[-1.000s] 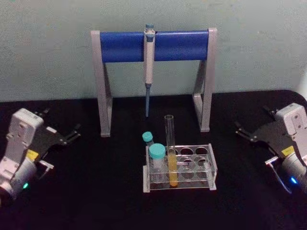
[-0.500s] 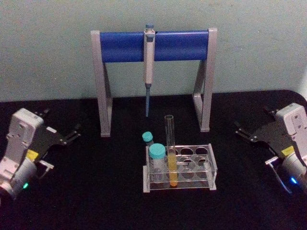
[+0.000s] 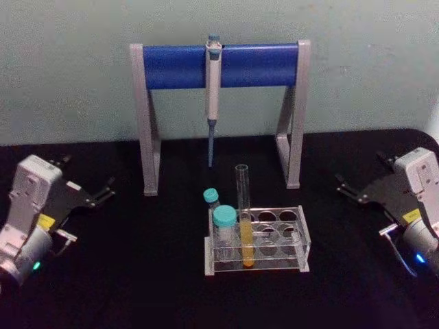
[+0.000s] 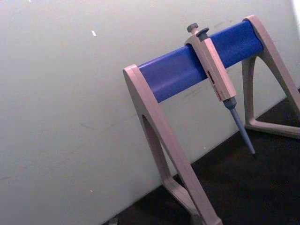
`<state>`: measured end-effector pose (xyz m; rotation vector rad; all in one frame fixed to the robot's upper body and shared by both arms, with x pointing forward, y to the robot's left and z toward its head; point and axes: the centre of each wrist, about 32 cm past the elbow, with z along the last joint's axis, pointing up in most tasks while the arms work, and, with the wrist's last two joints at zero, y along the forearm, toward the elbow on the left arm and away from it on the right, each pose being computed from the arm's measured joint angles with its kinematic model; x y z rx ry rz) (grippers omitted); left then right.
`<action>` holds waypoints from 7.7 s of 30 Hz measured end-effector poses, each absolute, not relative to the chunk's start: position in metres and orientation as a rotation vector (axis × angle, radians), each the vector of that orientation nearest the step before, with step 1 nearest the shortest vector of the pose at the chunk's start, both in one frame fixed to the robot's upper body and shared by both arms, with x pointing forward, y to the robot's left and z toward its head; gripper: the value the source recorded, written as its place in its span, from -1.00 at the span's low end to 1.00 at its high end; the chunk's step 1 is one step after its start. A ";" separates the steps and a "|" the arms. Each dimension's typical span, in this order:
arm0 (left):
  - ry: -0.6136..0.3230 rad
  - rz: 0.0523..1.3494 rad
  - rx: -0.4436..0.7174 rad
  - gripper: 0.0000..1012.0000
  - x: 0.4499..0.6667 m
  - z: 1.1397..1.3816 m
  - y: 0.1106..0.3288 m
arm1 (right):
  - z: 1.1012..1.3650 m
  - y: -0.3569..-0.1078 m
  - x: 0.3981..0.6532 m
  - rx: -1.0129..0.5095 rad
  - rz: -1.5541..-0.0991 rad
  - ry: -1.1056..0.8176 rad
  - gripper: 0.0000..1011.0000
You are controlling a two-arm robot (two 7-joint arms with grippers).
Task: Pick up the test tube from the test tube rack, shake it, then place it back into the test tube rack.
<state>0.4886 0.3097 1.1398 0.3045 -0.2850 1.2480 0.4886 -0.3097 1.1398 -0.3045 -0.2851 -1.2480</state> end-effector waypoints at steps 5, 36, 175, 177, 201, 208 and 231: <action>-0.285 1.248 0.304 0.98 0.489 1.140 0.310 | 1.140 -0.310 0.489 -0.304 -1.248 -0.285 0.98; -0.285 1.248 0.305 0.98 0.489 1.140 0.310 | 1.140 -0.310 0.489 -0.304 -1.248 -0.285 0.98; -0.285 1.248 0.304 0.98 0.489 1.140 0.310 | 1.164 -0.232 0.516 -0.077 -0.660 0.096 -0.54; -0.285 1.248 0.304 0.98 0.489 1.140 0.310 | 1.163 -0.232 0.514 -0.063 -0.659 0.078 -0.55; -0.285 1.248 0.304 0.98 0.489 1.140 0.310 | 1.153 -0.237 0.494 -0.010 -0.653 -0.029 -0.54; -0.285 1.248 0.304 0.98 0.489 1.140 0.310 | 1.164 -0.237 0.493 0.035 -0.642 -0.037 -0.54; -0.285 1.248 0.305 0.98 0.489 1.140 0.310 | 1.204 -0.239 0.516 0.069 -0.734 -0.101 -0.55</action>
